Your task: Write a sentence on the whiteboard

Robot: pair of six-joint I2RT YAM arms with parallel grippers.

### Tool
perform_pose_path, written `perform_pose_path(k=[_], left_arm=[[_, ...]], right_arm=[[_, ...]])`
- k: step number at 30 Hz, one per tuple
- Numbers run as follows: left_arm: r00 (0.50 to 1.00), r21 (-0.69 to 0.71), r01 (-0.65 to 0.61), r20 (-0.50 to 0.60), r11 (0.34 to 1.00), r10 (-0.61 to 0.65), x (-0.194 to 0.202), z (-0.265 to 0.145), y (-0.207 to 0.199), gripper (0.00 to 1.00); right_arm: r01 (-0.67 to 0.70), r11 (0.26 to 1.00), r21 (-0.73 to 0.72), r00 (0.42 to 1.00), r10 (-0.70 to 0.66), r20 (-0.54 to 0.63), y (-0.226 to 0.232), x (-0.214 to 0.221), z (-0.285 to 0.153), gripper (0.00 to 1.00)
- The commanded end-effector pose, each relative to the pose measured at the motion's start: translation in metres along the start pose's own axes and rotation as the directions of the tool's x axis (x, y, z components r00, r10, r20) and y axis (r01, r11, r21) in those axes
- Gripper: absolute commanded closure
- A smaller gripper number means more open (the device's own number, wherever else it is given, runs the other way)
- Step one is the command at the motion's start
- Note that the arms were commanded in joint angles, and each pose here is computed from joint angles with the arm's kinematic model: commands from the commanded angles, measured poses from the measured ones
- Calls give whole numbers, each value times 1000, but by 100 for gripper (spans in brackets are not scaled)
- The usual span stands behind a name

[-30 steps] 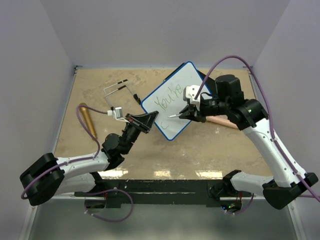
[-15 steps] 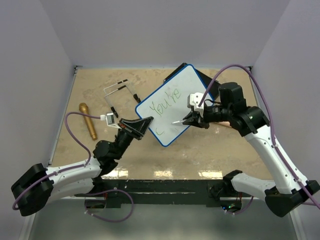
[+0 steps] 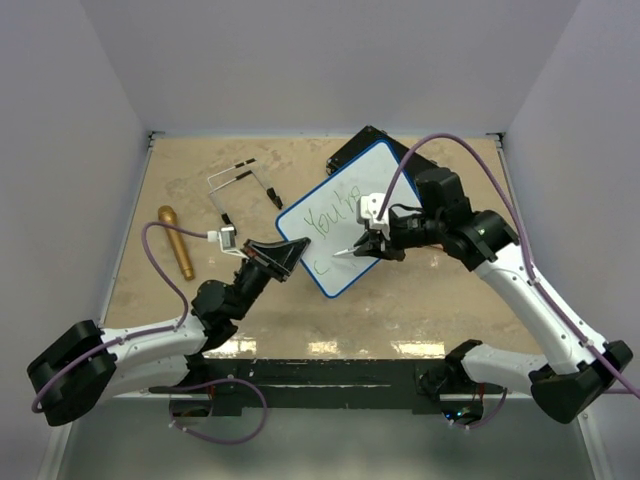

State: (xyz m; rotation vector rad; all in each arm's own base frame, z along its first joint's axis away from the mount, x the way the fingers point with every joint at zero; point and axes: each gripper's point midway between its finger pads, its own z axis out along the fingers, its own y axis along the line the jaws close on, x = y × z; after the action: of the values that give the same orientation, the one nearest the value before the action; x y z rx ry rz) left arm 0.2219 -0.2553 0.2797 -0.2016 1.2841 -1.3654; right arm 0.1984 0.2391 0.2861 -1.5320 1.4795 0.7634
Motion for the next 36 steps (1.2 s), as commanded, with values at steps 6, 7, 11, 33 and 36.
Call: perform_pose_path(k=[6,7,11,33,36], left_arm=[[978,182,76,176,980,-109,-50,26,-58,100],[978,181,77,177,980,-109,-50,26,-58,100],[978,186,77,178,980,-111,-50,29,-60,100],[975,214,83,185,973,-124,-52,30,-66,100],[974,214,78,190,974,-119,-54,30,-66,100]], right_arm=[[49,995,92,999,-47,-23,-16,-11,3,100],[52,994,94,999,-50,-20,-14,-12,1,100],[49,993,105,999,-46,-26,-17,-11,2,100],[22,999,37,999,-20,-33,-12,-7,17,100],[24,999,21,999,-23,-43,-8,-4,19,100]])
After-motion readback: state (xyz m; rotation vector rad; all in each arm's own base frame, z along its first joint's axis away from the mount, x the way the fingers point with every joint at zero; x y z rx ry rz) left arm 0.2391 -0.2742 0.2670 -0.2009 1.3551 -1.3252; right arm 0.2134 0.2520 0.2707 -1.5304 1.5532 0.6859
